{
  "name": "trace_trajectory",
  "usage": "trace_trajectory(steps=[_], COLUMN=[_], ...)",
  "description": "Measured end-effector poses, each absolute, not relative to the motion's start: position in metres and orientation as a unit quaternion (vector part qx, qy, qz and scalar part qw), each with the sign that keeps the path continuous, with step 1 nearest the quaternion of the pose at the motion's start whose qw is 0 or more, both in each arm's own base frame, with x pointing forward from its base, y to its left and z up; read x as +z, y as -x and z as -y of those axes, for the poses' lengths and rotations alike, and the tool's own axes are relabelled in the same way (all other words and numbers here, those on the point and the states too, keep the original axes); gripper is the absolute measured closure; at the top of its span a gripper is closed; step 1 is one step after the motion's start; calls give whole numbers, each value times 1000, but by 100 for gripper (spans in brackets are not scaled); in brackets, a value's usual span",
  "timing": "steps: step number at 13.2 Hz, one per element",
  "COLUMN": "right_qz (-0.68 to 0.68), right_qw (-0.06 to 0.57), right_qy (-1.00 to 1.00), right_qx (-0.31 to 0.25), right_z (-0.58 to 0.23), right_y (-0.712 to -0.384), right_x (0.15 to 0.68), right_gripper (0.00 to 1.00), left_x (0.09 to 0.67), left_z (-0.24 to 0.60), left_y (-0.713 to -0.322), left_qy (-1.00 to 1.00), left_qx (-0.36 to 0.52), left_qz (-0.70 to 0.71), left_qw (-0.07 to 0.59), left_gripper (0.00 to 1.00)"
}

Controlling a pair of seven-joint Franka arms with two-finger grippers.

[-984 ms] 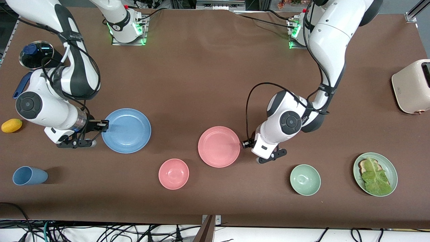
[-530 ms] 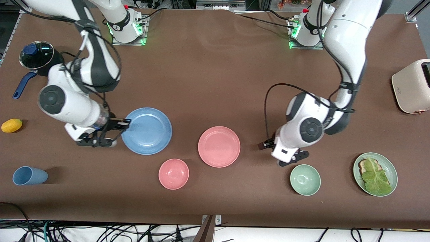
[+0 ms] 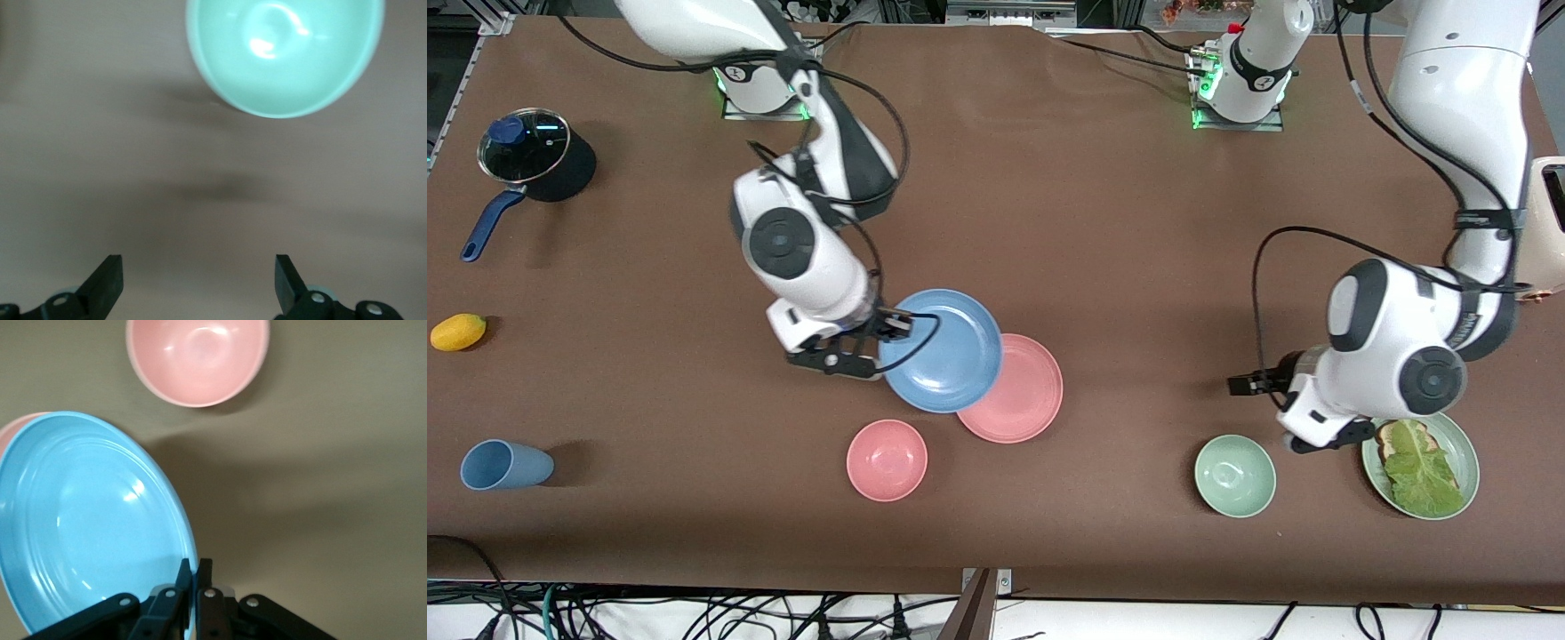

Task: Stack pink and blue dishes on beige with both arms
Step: 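Carry the blue plate onto the pink plate while the left gripper withdraws, then open the right gripper and lift it off the blue plate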

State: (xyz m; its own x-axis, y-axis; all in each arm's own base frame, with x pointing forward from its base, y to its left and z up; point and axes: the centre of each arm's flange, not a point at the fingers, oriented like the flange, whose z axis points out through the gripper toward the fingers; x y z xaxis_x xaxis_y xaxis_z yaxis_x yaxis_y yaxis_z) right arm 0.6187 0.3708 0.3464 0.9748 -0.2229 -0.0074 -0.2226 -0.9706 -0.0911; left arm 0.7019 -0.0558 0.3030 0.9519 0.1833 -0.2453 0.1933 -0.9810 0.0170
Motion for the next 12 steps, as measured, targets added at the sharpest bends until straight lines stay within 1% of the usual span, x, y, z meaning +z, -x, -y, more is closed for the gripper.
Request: trace_trajectory(steps=[3,5,7,9,12], right_qz=[-146,-160,-165,-168,-169], right_qw=[66,78,84,89,96], right_qy=[987,984,982,981,979], right_qx=[-22,-32,-37,-45,-54], right_z=[-416,-435,-441,-440,-440], right_y=[-606,-599,-598,-602,-605], right_x=[313,293,280,271,259], right_gripper=[95,95,95,95,95], left_x=[317,337,368,404,466], left_z=[20,-1,-22,-31,-18], left_y=[-700,-696,-691,-678,-650], left_qy=[-989,-990,-992,-994,-997], left_qx=[-125,-127,-116,-105,-74], left_qz=[-74,-63,-47,-41,-32], left_qw=[21,22,17,3,-15], left_gripper=[0,0,0,0,0])
